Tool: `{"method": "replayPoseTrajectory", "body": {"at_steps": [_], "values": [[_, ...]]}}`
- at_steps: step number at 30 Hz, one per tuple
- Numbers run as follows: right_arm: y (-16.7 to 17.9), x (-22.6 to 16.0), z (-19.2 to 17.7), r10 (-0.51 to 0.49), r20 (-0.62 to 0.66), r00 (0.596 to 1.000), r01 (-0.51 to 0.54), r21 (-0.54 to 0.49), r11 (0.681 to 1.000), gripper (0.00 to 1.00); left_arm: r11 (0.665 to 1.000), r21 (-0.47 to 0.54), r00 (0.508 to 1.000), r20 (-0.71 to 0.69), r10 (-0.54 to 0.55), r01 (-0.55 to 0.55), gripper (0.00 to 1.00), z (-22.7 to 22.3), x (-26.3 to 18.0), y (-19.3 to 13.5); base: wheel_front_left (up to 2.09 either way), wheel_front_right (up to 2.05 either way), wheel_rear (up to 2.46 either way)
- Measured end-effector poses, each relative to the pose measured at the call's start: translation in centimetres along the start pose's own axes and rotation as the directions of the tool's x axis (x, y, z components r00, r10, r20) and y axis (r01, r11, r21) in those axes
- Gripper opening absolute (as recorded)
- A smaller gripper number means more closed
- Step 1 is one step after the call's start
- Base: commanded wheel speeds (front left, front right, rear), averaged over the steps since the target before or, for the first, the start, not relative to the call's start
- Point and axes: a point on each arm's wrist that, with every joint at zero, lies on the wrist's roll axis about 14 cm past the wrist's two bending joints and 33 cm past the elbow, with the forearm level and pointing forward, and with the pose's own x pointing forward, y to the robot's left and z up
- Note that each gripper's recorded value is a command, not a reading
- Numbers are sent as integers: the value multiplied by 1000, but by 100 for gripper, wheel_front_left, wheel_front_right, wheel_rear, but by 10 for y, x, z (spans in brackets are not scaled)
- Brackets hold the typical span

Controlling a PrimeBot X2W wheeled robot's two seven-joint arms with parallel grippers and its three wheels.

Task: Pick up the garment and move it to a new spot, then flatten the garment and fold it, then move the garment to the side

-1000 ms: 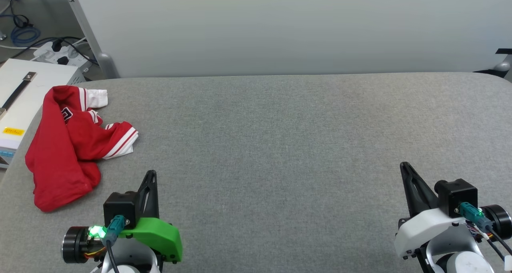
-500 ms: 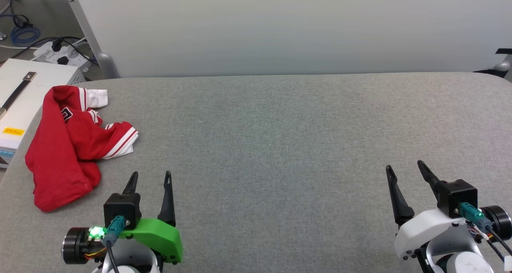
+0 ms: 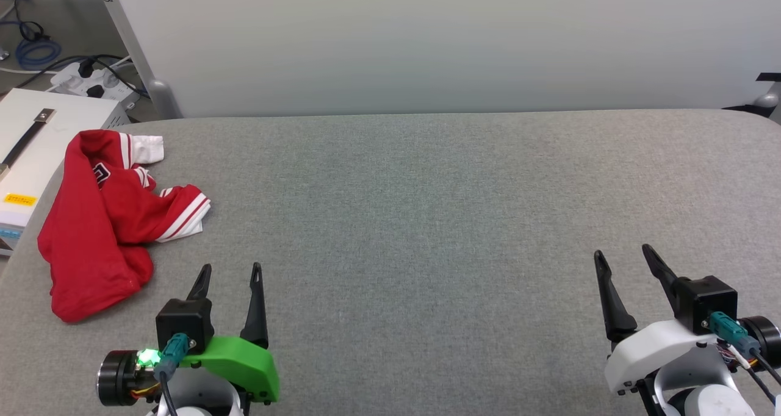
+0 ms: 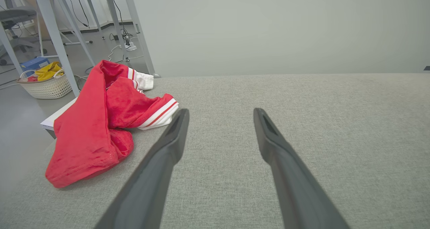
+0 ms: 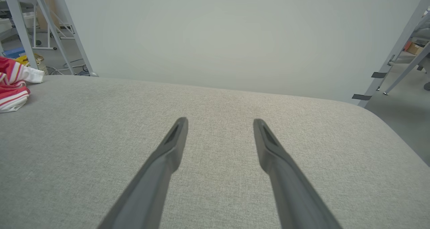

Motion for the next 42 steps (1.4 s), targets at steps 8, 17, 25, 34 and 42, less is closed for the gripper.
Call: {"method": "replayPoseTrajectory", "body": {"at_steps": [8, 17, 25, 34, 42], "values": [[0, 0, 2, -1, 15, 1000, 1, 16, 1000, 100, 1000, -18, 1000, 6, 2, -2, 100, -1, -1, 1, 0, 0, 0], [-1, 0, 5, -5, 36, 999, 4, 26, 1000, 100, 999, -36, 1000, 13, -1, 2, 100, -2, -1, 0, 0, 0, 0], [-1, 2, 8, -6, 55, 998, 3, 41, 999, 100, 999, -46, 1000, 27, 0, 2, 100, -1, -1, 1, 0, 0, 0], [-2, 1, 2, -7, 48, 999, 5, 39, 999, 100, 998, -62, 999, 39, -5, 8, 100, -1, -2, 0, 0, 0, 0], [-4, 3, 1, -14, 56, 998, 12, 35, 999, 100, 997, -71, 999, 32, -12, 14, 100, -7, -3, -2, 0, 0, 0]]}}
